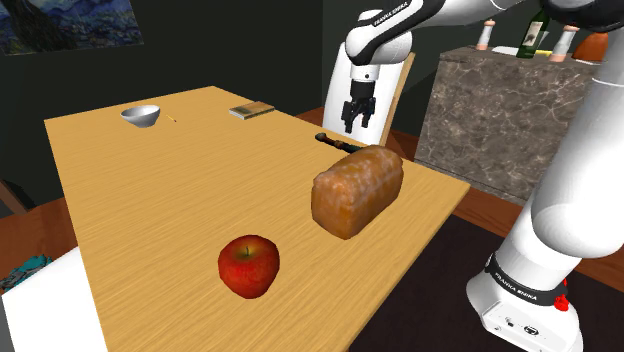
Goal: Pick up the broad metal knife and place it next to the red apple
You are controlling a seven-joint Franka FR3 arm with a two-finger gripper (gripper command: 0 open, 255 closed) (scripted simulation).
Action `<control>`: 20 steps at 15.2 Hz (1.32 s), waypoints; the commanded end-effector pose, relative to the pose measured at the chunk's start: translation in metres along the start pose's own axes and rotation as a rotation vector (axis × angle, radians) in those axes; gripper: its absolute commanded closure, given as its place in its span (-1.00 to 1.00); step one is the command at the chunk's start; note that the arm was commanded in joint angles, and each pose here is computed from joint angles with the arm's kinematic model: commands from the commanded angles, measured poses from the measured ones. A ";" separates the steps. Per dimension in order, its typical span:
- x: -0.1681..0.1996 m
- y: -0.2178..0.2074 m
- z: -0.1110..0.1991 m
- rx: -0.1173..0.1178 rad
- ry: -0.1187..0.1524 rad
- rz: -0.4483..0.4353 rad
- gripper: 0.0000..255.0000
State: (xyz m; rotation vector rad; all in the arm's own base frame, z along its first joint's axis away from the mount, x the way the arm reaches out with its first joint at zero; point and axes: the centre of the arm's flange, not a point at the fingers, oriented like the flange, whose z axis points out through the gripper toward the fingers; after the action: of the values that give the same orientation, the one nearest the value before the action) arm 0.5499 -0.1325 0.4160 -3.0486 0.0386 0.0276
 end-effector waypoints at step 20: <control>0.046 0.027 0.087 0.025 -0.030 -0.006 -1.00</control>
State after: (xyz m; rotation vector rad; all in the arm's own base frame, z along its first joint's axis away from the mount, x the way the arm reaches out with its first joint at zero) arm 0.5933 -0.1525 0.3257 -3.0228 0.0282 0.0726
